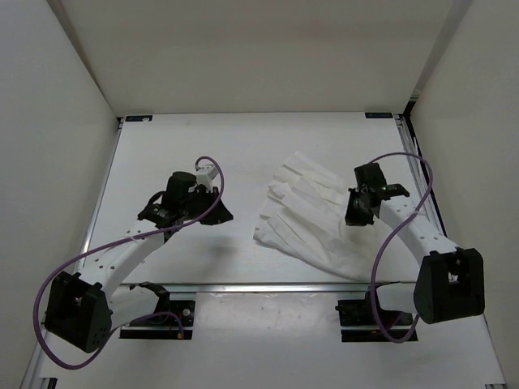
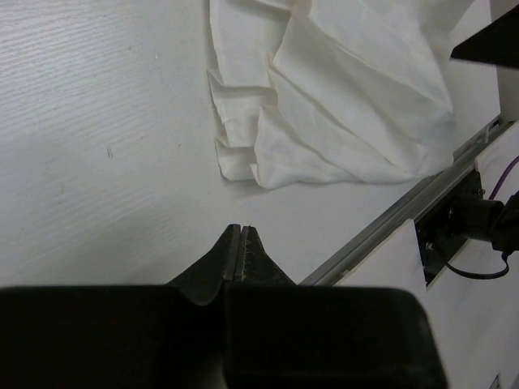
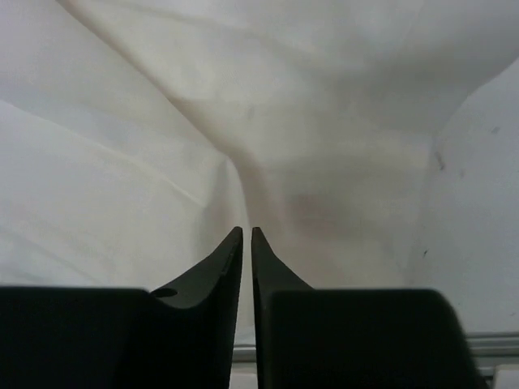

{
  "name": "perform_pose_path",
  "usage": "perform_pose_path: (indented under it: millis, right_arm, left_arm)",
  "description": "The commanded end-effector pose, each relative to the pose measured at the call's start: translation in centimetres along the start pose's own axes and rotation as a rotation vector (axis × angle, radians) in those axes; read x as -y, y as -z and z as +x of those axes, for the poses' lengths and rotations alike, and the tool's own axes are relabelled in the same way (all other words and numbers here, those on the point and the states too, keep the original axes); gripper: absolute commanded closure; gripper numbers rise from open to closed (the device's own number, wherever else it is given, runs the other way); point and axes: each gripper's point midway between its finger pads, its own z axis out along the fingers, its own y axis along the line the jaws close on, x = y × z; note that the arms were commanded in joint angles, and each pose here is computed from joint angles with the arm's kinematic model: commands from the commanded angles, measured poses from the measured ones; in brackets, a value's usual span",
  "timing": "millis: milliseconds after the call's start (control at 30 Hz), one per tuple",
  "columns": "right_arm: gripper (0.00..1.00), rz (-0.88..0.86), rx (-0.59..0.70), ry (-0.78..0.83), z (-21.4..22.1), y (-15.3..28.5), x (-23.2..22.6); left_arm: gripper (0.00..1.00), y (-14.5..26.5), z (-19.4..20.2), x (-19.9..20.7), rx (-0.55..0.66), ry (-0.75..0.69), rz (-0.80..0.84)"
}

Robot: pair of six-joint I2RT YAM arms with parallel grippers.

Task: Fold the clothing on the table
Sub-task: Flatten the skirt out

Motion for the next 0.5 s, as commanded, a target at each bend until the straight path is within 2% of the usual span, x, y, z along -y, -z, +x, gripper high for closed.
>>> perform_pose_path:
  millis: [0, 133, 300, 367, 467]
  right_arm:
    - [0.88, -0.020, -0.197, -0.057, 6.1, -0.7, -0.1]
    - [0.95, -0.146, -0.335, 0.025, 9.9, -1.1, -3.5]
    - [0.96, -0.401, -0.462, 0.175, 11.3, 0.0, -11.4]
    - [0.96, -0.487, -0.495, 0.201, 10.2, 0.0, -15.0]
    - [0.97, -0.563, -0.479, 0.242, 8.1, -0.9, -19.4]
  left_arm:
    - [1.00, 0.5, -0.3, 0.0, 0.028, -0.001, 0.002]
    - [1.00, 0.5, -0.1, -0.3, 0.023, -0.005, -0.012]
    - [0.99, 0.7, -0.5, 0.1, 0.026, -0.010, -0.008]
    - [0.96, 0.8, -0.9, 0.0, 0.036, 0.000, -0.008]
    - [0.93, 0.9, -1.1, -0.1, 0.044, 0.011, -0.009]
